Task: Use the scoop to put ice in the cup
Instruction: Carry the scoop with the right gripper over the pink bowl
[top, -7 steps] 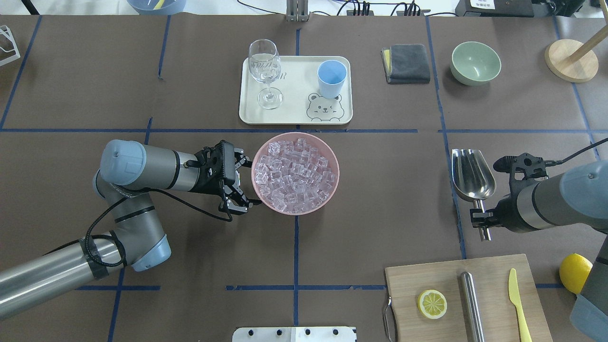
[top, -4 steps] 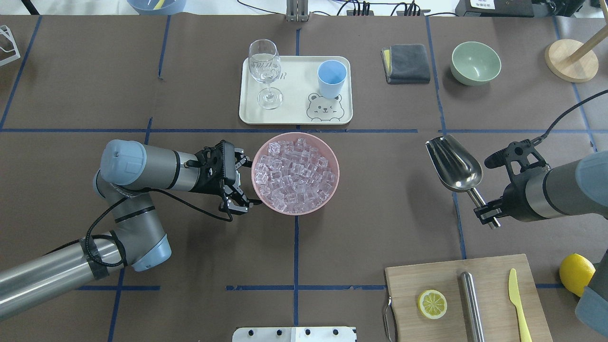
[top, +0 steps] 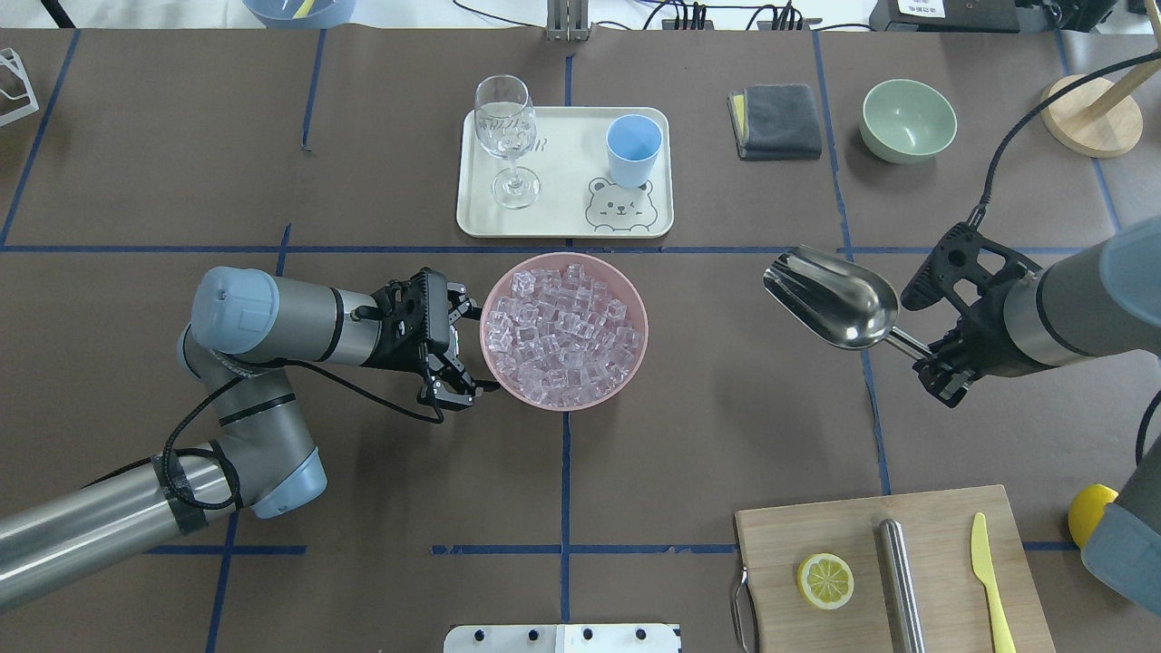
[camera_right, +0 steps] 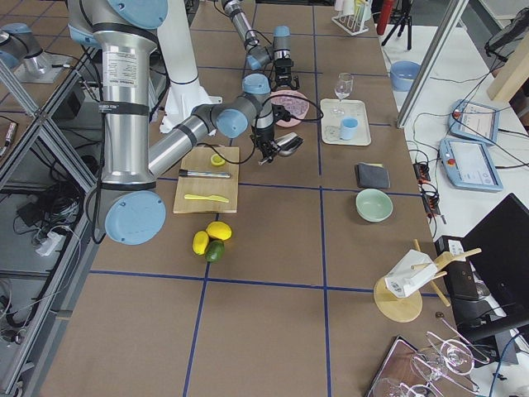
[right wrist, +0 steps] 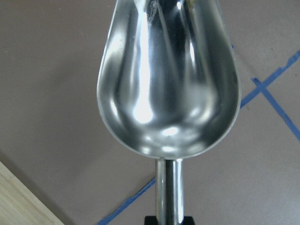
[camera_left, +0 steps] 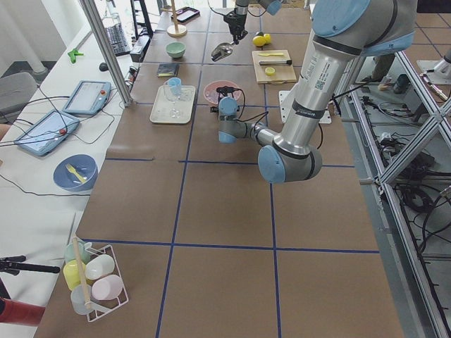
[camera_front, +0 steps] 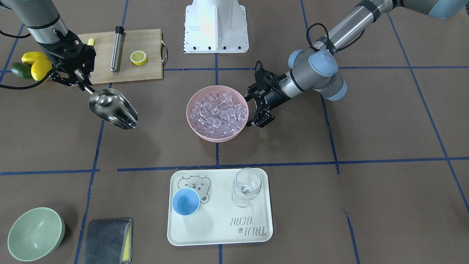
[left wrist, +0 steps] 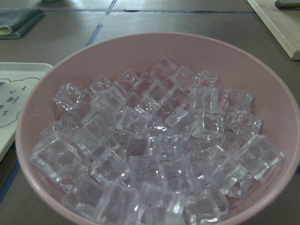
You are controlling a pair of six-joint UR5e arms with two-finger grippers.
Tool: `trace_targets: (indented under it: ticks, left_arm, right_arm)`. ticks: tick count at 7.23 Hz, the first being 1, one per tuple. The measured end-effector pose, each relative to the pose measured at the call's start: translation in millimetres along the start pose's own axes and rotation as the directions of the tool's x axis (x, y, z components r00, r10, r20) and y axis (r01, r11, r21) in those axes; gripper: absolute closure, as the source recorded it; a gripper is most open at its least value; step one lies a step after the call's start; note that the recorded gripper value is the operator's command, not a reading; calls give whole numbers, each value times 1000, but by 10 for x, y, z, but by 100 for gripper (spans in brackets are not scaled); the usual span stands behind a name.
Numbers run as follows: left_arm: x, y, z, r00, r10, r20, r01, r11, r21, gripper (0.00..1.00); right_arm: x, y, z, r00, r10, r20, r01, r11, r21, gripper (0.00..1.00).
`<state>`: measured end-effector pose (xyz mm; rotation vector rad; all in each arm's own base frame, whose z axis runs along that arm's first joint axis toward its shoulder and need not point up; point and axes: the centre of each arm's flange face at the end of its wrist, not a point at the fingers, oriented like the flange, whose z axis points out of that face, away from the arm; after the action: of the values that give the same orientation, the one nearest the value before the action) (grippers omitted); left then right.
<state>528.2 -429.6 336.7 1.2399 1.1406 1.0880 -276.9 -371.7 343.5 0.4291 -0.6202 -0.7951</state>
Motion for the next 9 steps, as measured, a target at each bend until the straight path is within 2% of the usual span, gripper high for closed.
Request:
trace_targets:
  ticks: [3,5,7,9]
  left_arm:
    - [0,0,0,1000,0,0,0,1000,0,0]
    - [0,-1,-1,1000,0,0,0,1000,1,0]
    - [1,-1,-2,1000,1,0,-1,1000,1,0]
    - [3,0,1,1000,0,0,0,1000,1,0]
  right_arm:
    - [-497,-917,-549,1000,-15,-22,12,990,-141,100]
    - [-716,-1340,-714,997,-72,-36,63,975,-212,100]
    - [-841,-1724,-818,985,-167,-32,148,935,-321,100]
    - [-942,-2111,-803,975,-224,-5,202,890,-408,100]
